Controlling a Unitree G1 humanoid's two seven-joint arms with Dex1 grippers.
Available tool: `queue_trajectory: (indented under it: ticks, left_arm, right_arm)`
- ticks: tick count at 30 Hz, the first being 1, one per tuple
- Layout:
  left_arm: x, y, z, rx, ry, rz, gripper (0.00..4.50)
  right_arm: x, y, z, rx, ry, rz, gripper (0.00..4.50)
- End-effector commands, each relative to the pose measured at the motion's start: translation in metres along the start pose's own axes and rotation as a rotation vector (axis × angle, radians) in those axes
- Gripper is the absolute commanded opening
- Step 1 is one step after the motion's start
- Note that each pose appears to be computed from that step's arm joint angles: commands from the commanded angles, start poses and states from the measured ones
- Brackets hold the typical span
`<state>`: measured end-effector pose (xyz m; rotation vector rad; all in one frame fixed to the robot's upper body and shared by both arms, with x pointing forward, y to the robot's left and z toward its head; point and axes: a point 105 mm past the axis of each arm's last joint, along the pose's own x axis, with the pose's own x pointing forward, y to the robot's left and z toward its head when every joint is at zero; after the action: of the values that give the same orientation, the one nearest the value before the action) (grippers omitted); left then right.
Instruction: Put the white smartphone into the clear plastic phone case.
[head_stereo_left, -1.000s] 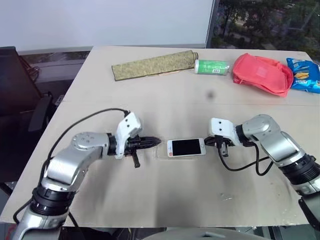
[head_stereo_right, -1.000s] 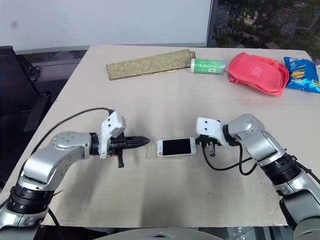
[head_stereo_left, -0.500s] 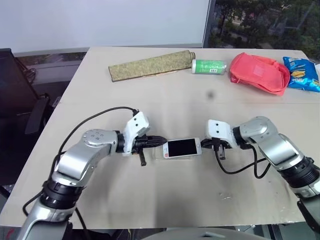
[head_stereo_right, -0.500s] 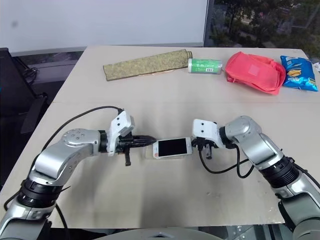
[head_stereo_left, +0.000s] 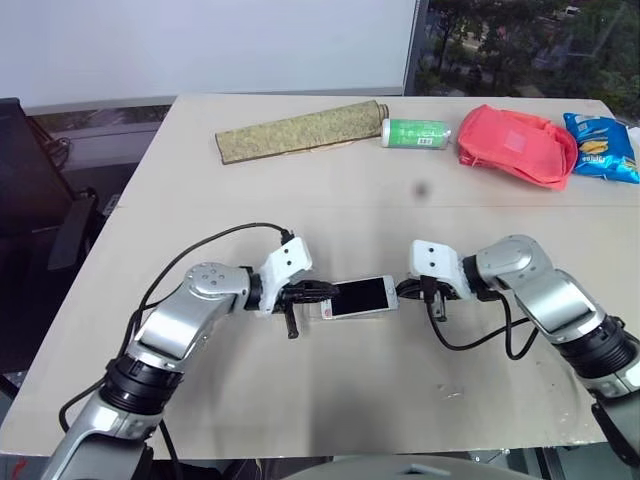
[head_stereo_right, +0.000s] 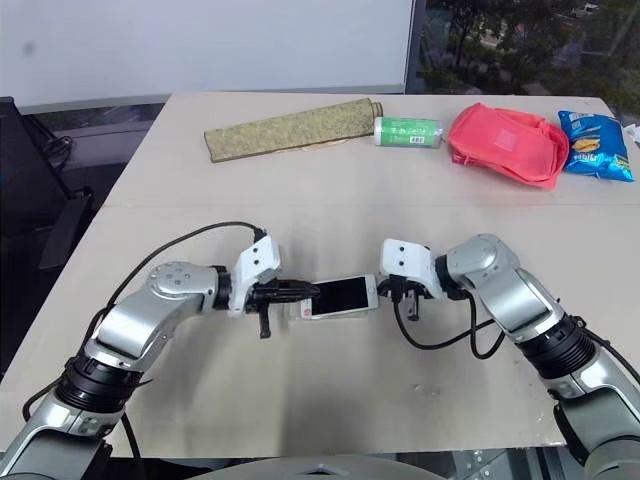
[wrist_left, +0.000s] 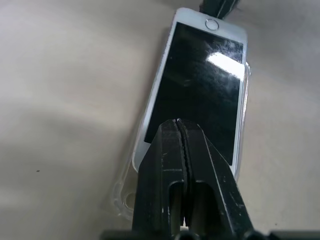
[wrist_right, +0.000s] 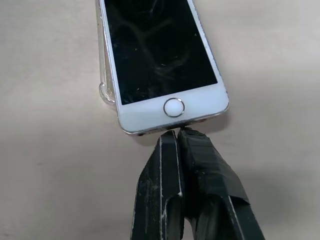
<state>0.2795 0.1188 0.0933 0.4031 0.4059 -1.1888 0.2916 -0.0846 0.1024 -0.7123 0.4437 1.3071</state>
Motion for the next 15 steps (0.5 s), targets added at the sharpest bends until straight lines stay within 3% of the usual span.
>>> queue_trajectory:
  ticks: [1,6,15]
  left_arm:
    - [0.003,-0.005,-0.025,-0.036,0.078,-0.016,0.0]
    - [0.005,-0.008,-0.035,-0.051,0.096,-0.022,0.0]
    - [0.012,-0.009,-0.04,-0.062,0.092,-0.033,0.0]
  right_arm:
    - [-0.013,-0.02,0.007,-0.03,-0.004,-0.105,0.05]
    - [-0.009,-0.034,0.014,-0.034,-0.034,-0.191,0.05]
    - [0.006,0.0,0.022,-0.023,-0.079,-0.047,0.05]
